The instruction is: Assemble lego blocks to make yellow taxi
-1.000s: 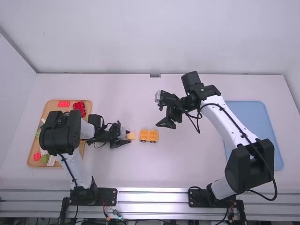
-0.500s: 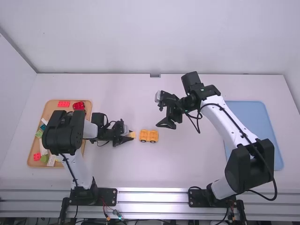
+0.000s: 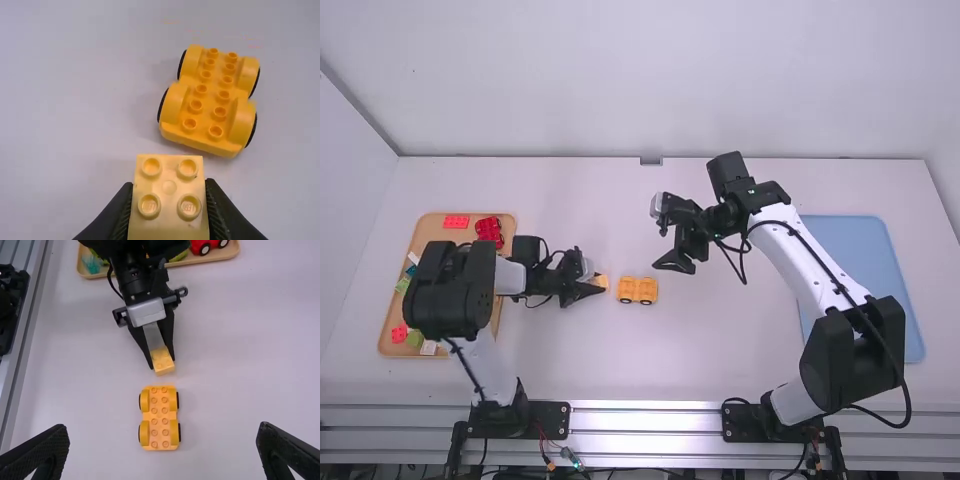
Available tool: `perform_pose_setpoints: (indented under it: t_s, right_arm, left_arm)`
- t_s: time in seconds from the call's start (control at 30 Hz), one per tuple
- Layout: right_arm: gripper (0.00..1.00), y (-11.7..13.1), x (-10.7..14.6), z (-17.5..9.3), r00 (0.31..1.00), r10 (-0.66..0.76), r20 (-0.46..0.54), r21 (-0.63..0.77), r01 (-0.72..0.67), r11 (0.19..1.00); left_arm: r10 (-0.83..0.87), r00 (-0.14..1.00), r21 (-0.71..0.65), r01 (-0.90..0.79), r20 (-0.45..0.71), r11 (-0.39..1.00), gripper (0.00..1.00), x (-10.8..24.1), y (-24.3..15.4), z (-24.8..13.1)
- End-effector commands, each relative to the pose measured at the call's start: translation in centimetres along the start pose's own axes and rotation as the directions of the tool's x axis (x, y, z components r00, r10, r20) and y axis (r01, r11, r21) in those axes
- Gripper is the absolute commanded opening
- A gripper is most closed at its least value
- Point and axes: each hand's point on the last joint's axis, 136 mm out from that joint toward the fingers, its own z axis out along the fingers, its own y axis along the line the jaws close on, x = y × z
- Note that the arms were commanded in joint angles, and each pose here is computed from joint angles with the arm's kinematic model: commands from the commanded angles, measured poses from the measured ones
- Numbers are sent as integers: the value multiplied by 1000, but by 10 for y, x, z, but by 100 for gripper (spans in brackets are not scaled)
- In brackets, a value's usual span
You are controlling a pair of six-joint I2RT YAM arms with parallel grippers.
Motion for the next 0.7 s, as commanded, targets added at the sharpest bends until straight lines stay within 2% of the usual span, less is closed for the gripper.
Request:
perform_pose_setpoints:
  t_s: [0.0, 0.07, 0.13, 0.2, 0.27, 0.47, 0.67]
  right_arm:
    - [100, -7, -3, -2, 1000, -18, -7, 23, 19, 1000]
    - [99, -8, 8, 0, 999, -2, -52, 31, 3, 1000]
    - [99, -3, 14, 6, 999, -23, -40, 8, 24, 1000]
    - [99, 8, 25, 22, 990, -139, 36, -38, 141, 989]
    - [99, 12, 32, 33, 980, -167, 105, -41, 172, 984]
    - [99, 14, 64, 58, 957, -110, 268, 23, 107, 994]
    - [99, 17, 83, 81, 947, -30, 320, 61, 11, 998]
  left_arm:
    - [41, 999, -17, -40, 34, 999, 25, -28, 2, -11]
    - [49, 998, -21, -49, 36, 999, 24, -41, -1, -19]
    - [55, 998, -13, -54, 37, 998, 22, -49, -6, -21]
    - [57, 998, 8, -57, 40, 998, 20, -58, -14, -21]
    - [68, 997, 22, -69, 44, 997, 18, -61, -18, -20]
    - [112, 991, 68, -117, 72, 991, 17, -71, -30, -10]
    - [134, 988, 99, -141, 71, 985, 16, -75, -39, -2]
